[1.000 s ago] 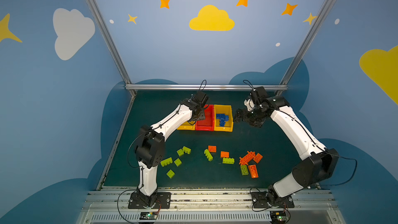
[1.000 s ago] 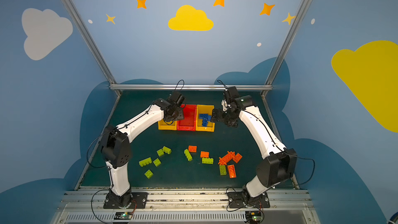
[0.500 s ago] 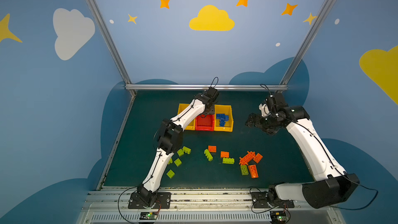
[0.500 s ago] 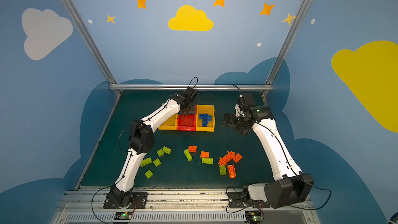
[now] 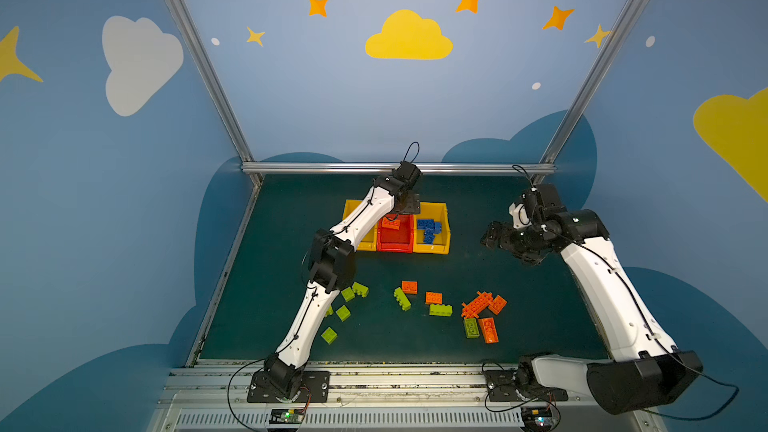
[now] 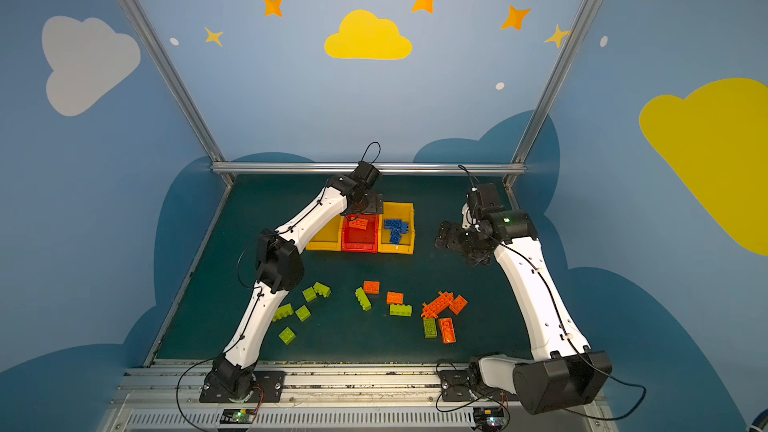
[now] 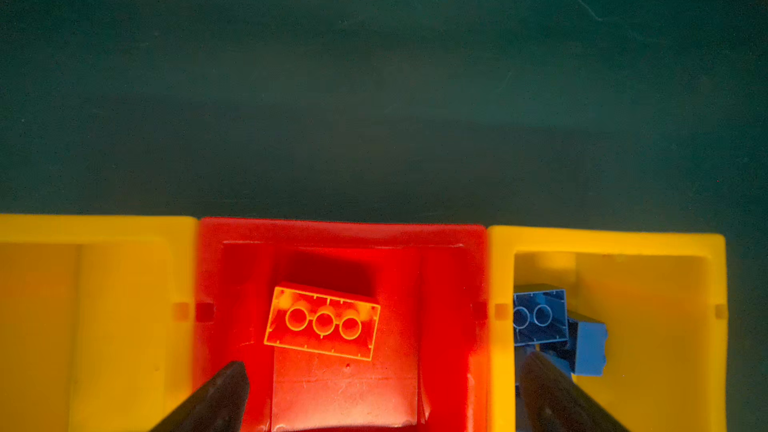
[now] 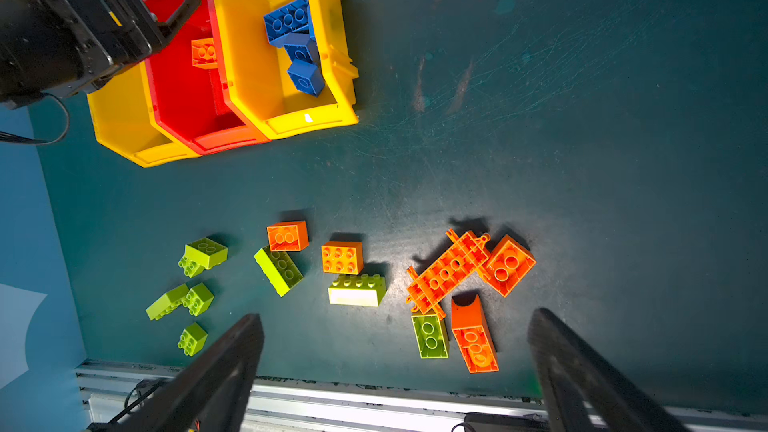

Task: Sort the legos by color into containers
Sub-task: 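Lower the left gripper onto another orange brick near the bins and grasp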

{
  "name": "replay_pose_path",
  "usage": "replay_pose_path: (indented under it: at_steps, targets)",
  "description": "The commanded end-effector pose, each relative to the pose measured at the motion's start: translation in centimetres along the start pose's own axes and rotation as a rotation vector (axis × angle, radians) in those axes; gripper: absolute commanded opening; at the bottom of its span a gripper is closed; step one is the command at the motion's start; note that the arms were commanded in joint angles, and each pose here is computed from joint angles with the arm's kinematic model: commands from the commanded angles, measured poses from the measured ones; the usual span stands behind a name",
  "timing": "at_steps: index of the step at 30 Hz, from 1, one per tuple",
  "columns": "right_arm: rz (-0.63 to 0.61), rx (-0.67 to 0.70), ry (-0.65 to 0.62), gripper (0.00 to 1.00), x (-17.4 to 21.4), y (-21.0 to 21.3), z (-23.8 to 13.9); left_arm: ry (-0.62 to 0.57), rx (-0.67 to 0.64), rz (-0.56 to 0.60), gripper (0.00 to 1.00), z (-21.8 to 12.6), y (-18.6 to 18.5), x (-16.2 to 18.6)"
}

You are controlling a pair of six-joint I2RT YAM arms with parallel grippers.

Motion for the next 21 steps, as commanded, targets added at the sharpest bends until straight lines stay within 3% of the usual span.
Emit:
replay_pose_path:
  at_steps: [1,4,11,17,21]
  targets:
    - [0.004,-0.017,0.028,0.97,0.2,0.0,0.6,-0.066,0.027,0.042,1.0,-3.2,-0.5,-0.6]
    - [-0.003,-0.03,0.04,0.97,0.0,0.2,1.0,-0.125,-0.012,0.031,1.0,-4.7,-0.5,-0.5]
    - [0.003,-0.033,0.049,0.97,-0.3,0.2,1.3,-0.056,-0.023,0.058,1.0,-7.7,-0.4,1.5]
    - [0.019,-0.044,0.053,0.97,0.0,0.3,1.3,0.068,0.073,0.091,1.0,-8.6,0.3,6.9]
    - [0.024,-0.039,0.062,0.97,0.6,0.2,1.0,0.119,0.172,0.015,1.0,-9.0,1.9,9.9]
Point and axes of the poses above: each gripper's point midway between its finger pads, its own z axis out along the fingers, its own y axis along the line the jaws close on, x = y × z, the point moved 8 cm from there along -z, back along the fingers, and after that the axes turned 12 degrees about -z, right-handed, at the moved point
